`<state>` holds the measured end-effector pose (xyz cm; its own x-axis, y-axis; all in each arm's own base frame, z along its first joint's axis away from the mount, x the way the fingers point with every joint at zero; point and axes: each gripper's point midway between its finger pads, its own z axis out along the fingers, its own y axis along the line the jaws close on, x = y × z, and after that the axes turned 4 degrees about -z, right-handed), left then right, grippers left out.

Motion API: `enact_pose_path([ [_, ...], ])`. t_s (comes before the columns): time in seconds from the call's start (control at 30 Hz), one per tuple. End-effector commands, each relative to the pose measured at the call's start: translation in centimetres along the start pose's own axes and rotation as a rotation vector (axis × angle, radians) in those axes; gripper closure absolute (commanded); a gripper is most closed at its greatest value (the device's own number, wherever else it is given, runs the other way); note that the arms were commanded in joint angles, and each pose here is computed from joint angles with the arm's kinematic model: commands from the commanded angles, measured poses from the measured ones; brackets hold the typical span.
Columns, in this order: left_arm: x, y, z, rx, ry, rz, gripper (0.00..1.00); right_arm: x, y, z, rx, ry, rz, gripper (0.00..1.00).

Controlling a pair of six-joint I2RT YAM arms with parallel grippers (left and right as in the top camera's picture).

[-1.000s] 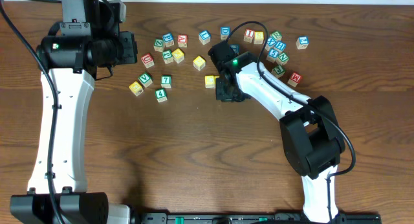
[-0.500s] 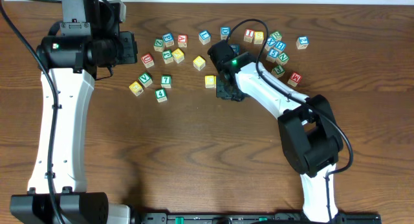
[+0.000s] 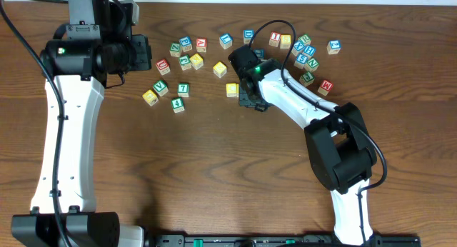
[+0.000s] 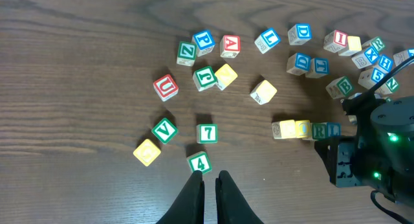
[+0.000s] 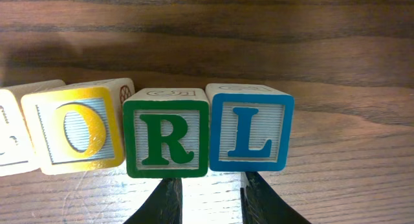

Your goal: Spell out CORL

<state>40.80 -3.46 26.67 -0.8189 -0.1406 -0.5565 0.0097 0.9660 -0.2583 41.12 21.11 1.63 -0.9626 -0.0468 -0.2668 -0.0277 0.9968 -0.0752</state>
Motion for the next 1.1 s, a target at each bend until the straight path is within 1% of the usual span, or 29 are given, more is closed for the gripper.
enact_pose_path([
  [0.0, 0.2, 0.2, 0.5, -0.006, 0.013, -0.001, 0.91, -0.6, -0.2, 0.1, 0.031, -0.026, 0.006, 0.75],
  [0.6, 0.8, 0.4, 0.9, -0.008, 0.032, -0.006, 0.91, -1.2, -0.3, 0.2, 0.036, -0.057, 0.006, 0.76],
  [0.77, 0.8, 0.4, 0.9, -0.008, 0.032, -0.006, 0.91, -1.2, 0.0, 0.0, 0.019, -0.053, -0.02, 0.79],
  [0.9, 0.8, 0.4, 0.9, -0.006, 0.032, -0.006, 0.91, -1.7, 0.1, -2.1, -0.027, -0.066, -0.008, 0.79],
  [1.07, 1.3, -0.8, 2.1, 0.009, 0.061, 0.01, 0.91, -3.2, -1.3, -5.5, -0.051, -0.123, 0.034, 0.75],
])
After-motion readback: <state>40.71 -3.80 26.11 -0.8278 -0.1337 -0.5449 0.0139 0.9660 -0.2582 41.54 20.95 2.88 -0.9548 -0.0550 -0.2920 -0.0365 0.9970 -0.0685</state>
